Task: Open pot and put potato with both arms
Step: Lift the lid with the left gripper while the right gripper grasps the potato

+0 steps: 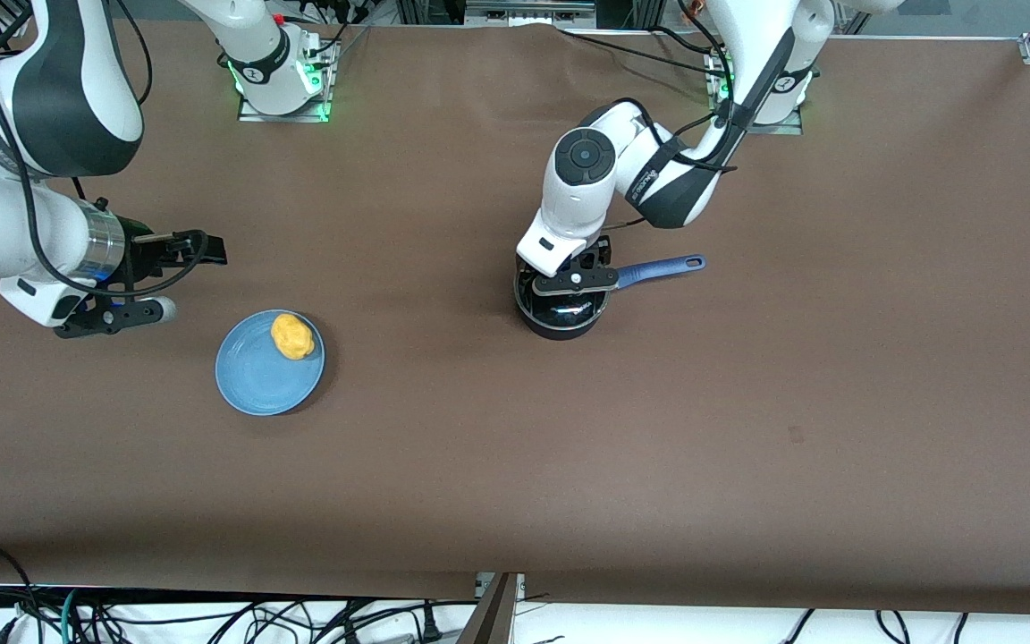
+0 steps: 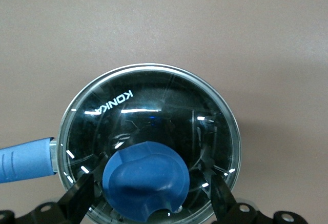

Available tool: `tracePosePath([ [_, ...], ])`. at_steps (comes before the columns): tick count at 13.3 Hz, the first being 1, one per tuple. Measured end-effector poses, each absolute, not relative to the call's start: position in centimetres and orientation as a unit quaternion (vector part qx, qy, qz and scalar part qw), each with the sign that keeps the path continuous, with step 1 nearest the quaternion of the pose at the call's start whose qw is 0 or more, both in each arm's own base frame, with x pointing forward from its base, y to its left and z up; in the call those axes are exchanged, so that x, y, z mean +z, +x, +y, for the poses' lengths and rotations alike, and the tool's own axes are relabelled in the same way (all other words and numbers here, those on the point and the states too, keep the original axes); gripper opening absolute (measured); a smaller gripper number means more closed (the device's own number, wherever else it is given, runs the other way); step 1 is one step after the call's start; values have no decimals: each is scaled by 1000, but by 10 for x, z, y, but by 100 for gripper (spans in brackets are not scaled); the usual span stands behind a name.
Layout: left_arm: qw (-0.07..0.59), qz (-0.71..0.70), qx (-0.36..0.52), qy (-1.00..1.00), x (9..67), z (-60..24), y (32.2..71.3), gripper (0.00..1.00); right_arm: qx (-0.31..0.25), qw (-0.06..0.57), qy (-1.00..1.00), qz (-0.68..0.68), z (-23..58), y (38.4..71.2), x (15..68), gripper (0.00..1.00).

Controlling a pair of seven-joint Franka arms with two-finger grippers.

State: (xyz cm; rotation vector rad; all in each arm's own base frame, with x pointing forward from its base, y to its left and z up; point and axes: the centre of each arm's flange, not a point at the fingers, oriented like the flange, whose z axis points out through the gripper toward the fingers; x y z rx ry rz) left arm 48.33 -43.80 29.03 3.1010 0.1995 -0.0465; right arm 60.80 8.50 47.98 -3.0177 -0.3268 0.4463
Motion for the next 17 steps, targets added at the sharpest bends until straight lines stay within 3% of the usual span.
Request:
tracePosePath([
  [5, 12, 57, -1, 998, 282, -435, 486, 100, 103, 45, -977, -181, 84, 606, 390, 100],
  [8, 14, 59, 1, 998, 282, -434, 487, 81, 65, 43, -969, -236, 81, 595, 318, 100],
  [11, 15, 67, 1, 998, 282, -434, 487, 76, 45, 39, -962, -266, 82, 589, 256, 100],
  [13, 16, 71, 3, 997, 284, -434, 488, 65, 35, 37, -959, -279, 90, 591, 228, 100],
  [17, 18, 78, 5, 997, 287, -428, 495, 61, 23, 34, -956, -291, 106, 591, 202, 100],
])
